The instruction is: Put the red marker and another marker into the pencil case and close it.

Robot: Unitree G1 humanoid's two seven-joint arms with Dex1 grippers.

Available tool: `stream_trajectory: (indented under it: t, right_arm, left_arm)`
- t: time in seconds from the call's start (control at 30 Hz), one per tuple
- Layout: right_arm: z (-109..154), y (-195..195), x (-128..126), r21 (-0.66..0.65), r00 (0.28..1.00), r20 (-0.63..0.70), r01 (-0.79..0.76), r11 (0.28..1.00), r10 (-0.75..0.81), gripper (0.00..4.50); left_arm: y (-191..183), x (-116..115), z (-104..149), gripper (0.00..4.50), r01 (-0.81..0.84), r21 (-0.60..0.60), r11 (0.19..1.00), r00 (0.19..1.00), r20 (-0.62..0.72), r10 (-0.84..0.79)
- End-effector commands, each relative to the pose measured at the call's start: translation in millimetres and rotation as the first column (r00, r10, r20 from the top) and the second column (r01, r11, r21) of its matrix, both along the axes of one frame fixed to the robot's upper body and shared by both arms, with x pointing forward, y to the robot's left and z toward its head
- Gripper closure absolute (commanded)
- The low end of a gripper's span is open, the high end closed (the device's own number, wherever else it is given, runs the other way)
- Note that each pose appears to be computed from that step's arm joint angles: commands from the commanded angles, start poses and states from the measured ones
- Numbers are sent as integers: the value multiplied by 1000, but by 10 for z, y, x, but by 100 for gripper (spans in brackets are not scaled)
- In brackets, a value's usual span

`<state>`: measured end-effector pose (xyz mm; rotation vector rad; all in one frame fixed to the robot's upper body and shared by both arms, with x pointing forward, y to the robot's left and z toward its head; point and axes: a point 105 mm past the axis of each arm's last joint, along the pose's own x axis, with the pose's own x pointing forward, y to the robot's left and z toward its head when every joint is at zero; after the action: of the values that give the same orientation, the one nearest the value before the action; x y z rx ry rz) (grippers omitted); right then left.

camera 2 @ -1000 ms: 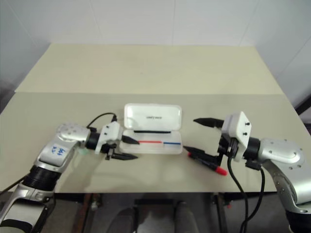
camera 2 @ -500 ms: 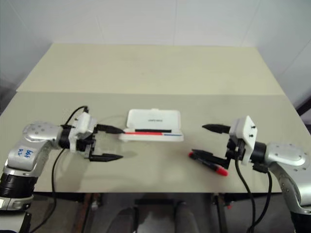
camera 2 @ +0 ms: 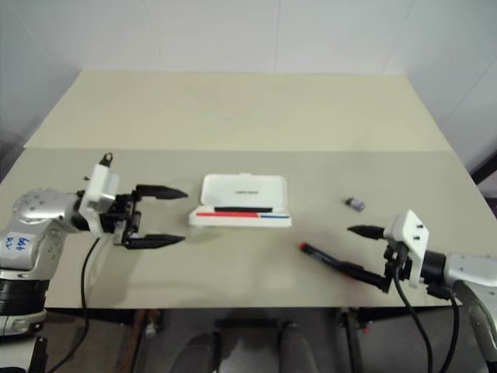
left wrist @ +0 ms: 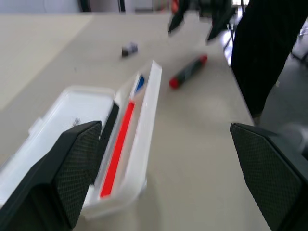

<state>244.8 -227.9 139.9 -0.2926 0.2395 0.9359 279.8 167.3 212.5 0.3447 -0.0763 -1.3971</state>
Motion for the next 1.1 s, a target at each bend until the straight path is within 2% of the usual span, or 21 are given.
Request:
stream_trajectory:
  t: [0.03,0.23,0.57,0.67,0.83,0.97,1.1]
  right_arm:
    - [-76,-70,-12,-5,1000,-15,14,1000,-14,0]
    - [-222,-36,14,16,999,-47,14,1000,-13,0]
    - [-426,174,79,52,998,-64,-20,998,23,0]
    - [-471,213,81,58,998,-63,-17,998,20,62]
    - [-547,238,51,51,998,-62,-13,999,16,230]
    - [-553,246,13,45,998,-49,-26,999,28,383]
    - [-469,233,55,33,1000,-4,-19,999,19,390]
  left_arm:
    - [79,-89,218,2,18,-27,999,1000,17,-17]
    - [186,-148,173,2,43,17,999,998,-41,-42]
    - [269,-92,108,2,53,85,995,998,10,-54]
    - [257,-71,113,0,48,84,995,999,21,-50]
    - [259,-49,122,0,48,91,995,998,33,-51]
    - [254,-26,124,0,51,96,994,998,40,-55]
    - [258,-2,99,0,47,98,994,998,48,-52]
